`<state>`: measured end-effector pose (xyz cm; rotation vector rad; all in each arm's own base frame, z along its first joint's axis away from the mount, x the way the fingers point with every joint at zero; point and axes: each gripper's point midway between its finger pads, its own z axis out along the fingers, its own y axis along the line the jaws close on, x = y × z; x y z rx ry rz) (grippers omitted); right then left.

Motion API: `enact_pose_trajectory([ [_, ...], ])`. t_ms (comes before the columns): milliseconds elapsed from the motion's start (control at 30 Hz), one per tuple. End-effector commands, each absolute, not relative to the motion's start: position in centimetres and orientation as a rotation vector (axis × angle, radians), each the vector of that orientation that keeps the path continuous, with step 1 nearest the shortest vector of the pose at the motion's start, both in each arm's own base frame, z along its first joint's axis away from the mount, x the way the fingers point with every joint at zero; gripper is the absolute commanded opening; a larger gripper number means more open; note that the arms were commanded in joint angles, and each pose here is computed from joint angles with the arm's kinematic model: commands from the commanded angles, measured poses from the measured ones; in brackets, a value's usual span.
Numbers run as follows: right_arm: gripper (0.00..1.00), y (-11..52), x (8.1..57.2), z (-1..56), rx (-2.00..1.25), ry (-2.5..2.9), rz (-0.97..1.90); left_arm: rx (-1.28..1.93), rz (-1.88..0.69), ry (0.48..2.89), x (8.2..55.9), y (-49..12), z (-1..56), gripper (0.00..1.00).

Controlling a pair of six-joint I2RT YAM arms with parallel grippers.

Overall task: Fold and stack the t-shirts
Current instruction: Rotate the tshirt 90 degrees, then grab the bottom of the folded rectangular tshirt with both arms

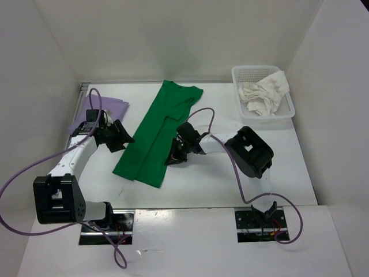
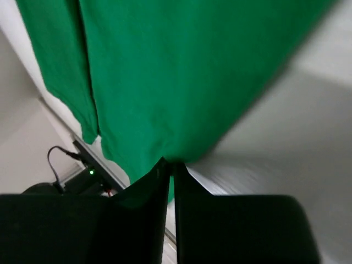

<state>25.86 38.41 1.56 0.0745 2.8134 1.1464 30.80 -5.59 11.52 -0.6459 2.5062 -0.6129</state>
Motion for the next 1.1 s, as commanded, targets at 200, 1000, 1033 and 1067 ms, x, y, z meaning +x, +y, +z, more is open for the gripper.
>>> enact_pose_trajectory([
  [200,0.01,27.2,26.6,2.8,0.283,2.760,0.845,-0.472,-0.635,2.600,28.5,-10.9,10.4,0.60],
  [1000,0.41,21.7,15.7,2.0,0.536,2.839,0.948,-0.631,-0.704,3.008,16.4,-15.2,2.2,0.49],
  [1033,0.41,21.8,15.5,1.6,0.512,2.853,0.941,-0.619,-0.712,3.024,16.2,-15.5,1.9,0.51],
  [1067,0.43,22.0,15.8,1.8,0.509,2.849,0.944,-0.621,-0.710,3.028,16.3,-15.6,1.6,0.51],
])
